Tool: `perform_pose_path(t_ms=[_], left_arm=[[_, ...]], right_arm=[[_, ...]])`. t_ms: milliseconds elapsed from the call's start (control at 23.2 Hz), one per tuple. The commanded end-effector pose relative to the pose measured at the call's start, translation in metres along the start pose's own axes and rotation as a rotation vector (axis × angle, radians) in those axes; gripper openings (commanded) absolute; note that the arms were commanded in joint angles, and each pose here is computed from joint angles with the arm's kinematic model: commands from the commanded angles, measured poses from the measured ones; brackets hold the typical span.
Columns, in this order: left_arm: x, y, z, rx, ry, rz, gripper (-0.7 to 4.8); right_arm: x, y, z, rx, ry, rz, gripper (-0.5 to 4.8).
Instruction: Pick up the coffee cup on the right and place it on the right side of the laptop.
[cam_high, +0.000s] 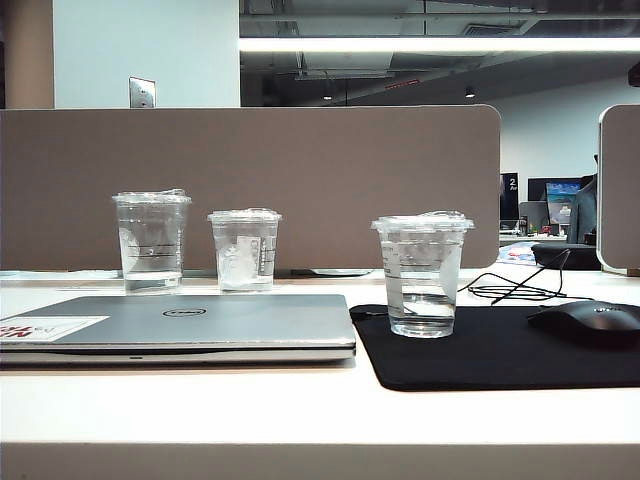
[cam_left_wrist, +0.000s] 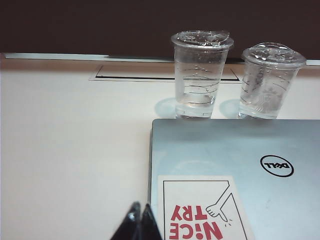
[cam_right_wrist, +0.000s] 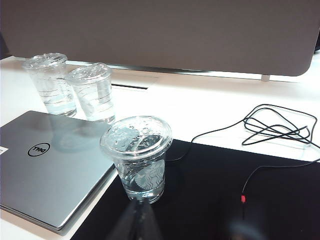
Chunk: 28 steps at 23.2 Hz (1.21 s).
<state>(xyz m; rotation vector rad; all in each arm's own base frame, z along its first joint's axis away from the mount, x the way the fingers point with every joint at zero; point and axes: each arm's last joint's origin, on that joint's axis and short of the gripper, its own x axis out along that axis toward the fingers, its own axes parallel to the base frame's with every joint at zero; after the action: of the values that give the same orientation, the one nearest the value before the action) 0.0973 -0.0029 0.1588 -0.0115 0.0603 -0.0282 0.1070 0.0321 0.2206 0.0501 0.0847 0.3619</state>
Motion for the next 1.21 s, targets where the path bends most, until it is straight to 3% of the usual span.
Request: perform_pose_path(t_ms=[43, 258, 517, 818, 1206], left_arm=[[0.0, 0.0, 0.003, 0.004, -0.021, -0.001, -0.05], [0.0, 0.0, 0.003, 0.004, -0.021, -0.001, -0.05], [0.0, 0.0, 0.003, 0.004, -0.021, -0.002, -0.05], [0.0, 0.0, 0.002, 0.004, -0.015, -0.001, -0.05], [0.0, 0.0, 0.002, 0.004, -0.015, -0.002, -0.05]], right_arm=[[-0.001, 0.0, 0.004, -0.002, -0.027, 0.0, -0.05], [-0.004, 0.0, 0.003, -0.003, -0.039, -0.001, -0.05], [-0.024, -0.007, -0.016, -0.023, -0.195, -0.077, -0.05], [-0.016, -0.026, -0.045, -0.001, -0.194, -0.231, -0.05], [-0.017, -0.028, -0.047, 0.0, -0.193, -0.261, -0.05]])
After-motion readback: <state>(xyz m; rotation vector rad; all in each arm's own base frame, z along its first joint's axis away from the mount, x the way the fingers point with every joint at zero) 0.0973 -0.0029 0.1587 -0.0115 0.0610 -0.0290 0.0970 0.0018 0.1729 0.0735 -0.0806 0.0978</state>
